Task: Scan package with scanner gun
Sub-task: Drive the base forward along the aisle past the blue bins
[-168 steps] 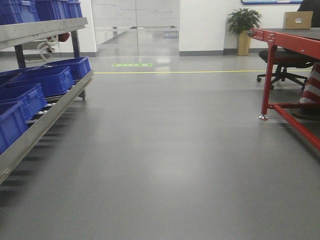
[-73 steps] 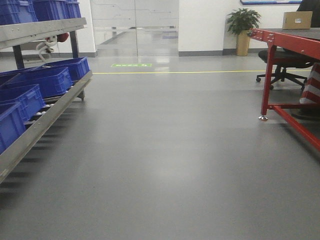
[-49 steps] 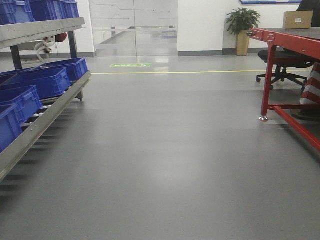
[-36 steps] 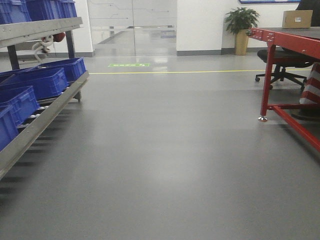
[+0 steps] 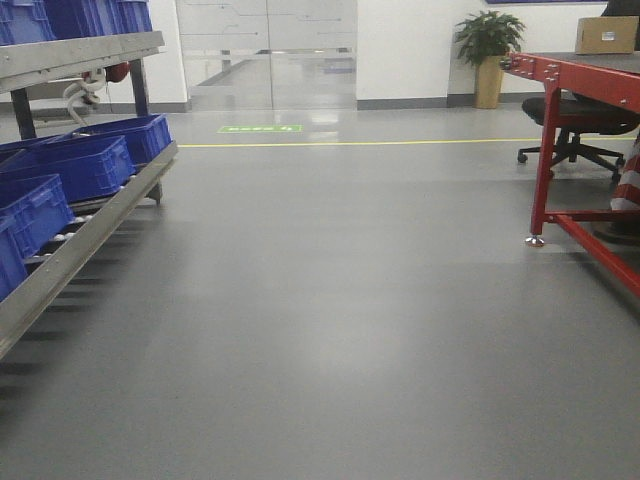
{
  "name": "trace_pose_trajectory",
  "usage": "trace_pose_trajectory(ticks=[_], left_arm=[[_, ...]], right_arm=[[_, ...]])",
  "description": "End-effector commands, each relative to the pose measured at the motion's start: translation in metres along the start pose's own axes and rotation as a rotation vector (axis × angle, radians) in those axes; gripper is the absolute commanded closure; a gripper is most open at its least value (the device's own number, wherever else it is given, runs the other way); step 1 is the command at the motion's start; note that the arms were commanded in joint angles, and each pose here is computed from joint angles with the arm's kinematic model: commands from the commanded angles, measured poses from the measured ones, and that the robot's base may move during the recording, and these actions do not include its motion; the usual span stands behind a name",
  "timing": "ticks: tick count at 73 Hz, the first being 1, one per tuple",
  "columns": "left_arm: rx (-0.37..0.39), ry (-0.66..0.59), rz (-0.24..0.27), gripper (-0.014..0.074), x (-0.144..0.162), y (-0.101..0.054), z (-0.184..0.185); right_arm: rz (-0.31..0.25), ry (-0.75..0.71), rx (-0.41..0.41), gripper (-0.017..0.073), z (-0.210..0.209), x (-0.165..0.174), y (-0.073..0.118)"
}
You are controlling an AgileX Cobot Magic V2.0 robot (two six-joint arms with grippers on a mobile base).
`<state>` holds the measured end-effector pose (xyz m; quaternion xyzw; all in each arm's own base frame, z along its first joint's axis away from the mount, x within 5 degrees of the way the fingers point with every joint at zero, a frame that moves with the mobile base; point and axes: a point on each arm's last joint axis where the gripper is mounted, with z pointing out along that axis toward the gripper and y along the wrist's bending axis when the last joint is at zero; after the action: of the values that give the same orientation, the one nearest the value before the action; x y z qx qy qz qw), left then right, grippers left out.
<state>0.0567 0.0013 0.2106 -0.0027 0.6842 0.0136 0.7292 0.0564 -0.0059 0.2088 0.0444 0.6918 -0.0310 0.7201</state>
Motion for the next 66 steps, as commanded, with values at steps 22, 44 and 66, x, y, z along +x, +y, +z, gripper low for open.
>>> trace_pose_trajectory(ticks=[22,44,66], left_arm=[[-0.002,-0.023,-0.004,0.0705,-0.0026,0.0001,-0.0004],[-0.002,-0.023,-0.004,0.0705,-0.0026,0.0001,-0.0004],[-0.002,-0.023,-0.004,0.0705,-0.0026,0.0001,-0.0004]], right_arm=[[-0.003,-0.020,0.005,0.0713,-0.0003,-0.0019,-0.0004],[-0.003,-0.020,0.005,0.0713,-0.0003,-0.0019,-0.0004],[-0.003,-0.020,0.005,0.0713,-0.0003,-0.0019,-0.0004]])
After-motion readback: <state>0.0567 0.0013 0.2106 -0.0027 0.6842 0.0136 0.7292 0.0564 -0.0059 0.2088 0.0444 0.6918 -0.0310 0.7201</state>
